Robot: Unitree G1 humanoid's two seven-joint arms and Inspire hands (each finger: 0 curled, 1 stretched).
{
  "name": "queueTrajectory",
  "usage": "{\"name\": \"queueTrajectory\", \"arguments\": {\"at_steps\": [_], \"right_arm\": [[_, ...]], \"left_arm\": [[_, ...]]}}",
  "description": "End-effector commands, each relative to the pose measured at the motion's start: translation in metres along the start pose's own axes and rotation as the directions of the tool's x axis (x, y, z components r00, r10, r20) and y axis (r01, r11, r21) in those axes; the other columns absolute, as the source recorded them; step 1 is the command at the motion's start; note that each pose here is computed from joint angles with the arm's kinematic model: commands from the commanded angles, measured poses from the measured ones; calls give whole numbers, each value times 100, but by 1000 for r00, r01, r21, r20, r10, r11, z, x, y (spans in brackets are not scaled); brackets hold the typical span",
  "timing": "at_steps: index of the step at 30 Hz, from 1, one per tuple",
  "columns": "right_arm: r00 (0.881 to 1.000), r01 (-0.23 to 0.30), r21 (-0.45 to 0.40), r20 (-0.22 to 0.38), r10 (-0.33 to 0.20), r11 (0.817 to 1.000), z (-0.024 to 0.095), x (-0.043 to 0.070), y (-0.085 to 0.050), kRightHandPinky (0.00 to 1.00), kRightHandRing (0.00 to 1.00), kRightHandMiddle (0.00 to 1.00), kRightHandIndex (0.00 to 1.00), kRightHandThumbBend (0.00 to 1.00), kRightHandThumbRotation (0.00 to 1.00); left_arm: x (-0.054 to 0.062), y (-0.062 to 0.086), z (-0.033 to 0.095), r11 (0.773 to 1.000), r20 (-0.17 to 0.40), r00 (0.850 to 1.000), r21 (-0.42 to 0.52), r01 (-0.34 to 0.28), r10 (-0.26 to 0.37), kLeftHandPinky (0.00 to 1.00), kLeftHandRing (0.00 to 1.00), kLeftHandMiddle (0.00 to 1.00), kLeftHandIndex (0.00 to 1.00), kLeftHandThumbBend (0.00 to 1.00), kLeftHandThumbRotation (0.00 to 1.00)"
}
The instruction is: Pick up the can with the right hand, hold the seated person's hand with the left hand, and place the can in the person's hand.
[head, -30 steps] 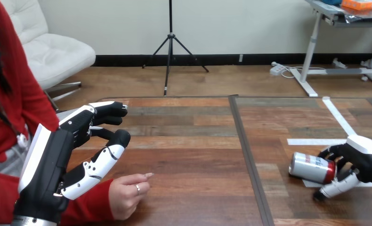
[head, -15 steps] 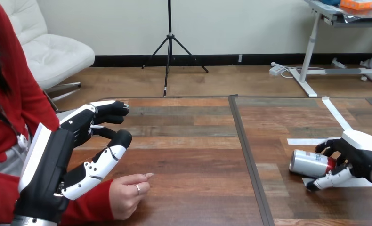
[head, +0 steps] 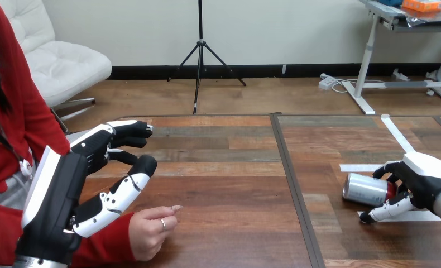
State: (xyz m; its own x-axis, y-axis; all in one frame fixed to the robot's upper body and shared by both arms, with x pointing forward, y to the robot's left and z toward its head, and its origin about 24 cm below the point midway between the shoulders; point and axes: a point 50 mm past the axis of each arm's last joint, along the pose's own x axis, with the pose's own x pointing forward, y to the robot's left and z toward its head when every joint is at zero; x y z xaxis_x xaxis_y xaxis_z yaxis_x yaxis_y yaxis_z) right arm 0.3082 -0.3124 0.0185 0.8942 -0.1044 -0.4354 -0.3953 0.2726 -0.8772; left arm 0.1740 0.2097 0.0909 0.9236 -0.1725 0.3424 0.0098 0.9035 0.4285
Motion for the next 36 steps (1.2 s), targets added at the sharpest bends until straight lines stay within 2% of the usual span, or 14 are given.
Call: {"name": "queueTrajectory", "arguments": {"at_steps": [1,12,28,36], "right_arm": [[995,-70,7,69,69,998,28,9,21,62,77,79,78,100,32],[994,-69,3,81,69,998,34,10,25,67,80,81,78,100,33],[994,-50,8,98,48,999,39,12,26,66,77,79,76,100,32],[991,-14,49,131,8,999,40,10,24,61,67,71,70,87,25]], "left_arm": [[9,5,5,1000,63,998,9,-12,11,60,71,72,68,49,54],[9,6,5,1000,69,998,18,-14,13,59,70,72,68,48,52],[8,7,4,1000,74,997,13,-22,21,58,69,72,67,47,50],[8,7,5,1000,74,997,18,-21,20,58,69,71,67,47,50]]}}
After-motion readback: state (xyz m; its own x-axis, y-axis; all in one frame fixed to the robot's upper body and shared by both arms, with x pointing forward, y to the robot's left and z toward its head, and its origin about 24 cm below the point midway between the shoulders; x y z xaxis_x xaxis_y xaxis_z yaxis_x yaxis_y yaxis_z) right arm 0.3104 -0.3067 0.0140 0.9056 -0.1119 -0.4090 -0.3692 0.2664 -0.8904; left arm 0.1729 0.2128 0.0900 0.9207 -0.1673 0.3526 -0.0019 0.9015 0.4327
